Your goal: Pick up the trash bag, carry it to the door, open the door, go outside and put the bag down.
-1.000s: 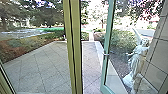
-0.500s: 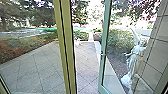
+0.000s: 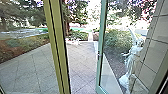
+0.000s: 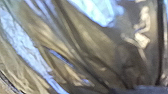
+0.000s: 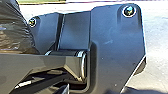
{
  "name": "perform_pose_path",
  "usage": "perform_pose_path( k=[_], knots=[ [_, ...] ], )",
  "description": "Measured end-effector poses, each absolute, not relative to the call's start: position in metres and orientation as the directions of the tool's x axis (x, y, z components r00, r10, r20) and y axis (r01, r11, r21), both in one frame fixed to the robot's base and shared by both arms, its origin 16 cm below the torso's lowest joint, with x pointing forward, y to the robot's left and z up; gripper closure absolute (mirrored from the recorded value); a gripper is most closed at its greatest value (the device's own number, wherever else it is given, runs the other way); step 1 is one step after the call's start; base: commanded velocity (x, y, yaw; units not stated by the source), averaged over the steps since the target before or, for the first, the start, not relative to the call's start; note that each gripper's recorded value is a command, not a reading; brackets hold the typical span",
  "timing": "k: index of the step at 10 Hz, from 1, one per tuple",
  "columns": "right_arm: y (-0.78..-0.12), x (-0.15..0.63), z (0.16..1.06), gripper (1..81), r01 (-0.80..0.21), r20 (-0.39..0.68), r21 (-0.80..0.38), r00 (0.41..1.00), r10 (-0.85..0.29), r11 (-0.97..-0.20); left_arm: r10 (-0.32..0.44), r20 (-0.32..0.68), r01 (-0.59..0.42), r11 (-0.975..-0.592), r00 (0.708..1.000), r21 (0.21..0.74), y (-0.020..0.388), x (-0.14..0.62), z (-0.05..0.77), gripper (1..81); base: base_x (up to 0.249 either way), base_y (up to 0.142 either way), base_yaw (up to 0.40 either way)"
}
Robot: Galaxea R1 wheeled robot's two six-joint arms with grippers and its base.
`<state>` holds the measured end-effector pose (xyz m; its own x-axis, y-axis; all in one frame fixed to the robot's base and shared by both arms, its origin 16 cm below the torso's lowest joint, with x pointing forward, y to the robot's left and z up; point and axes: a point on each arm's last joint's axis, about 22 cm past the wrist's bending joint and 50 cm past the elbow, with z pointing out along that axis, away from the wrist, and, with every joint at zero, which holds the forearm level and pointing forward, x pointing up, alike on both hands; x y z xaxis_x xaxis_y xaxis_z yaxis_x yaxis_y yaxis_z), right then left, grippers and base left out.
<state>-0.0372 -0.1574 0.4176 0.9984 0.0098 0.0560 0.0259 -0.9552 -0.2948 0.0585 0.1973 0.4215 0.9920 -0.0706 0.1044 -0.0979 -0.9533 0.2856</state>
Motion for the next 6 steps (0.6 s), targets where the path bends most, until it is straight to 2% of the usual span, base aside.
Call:
perform_pose_path(
  k=[6],
  knots=[
    [-0.1578, -0.0372, 0.4176, 1.0, 0.026, 0.056, -0.294, 0.998, 0.010, -0.955, -0.071, 0.105, -0.098, -0.953, 0.992, 0.286, 0.1971, 0.0585, 0.4215, 81.1, 0.000, -0.132, 0.000]
  ],
)
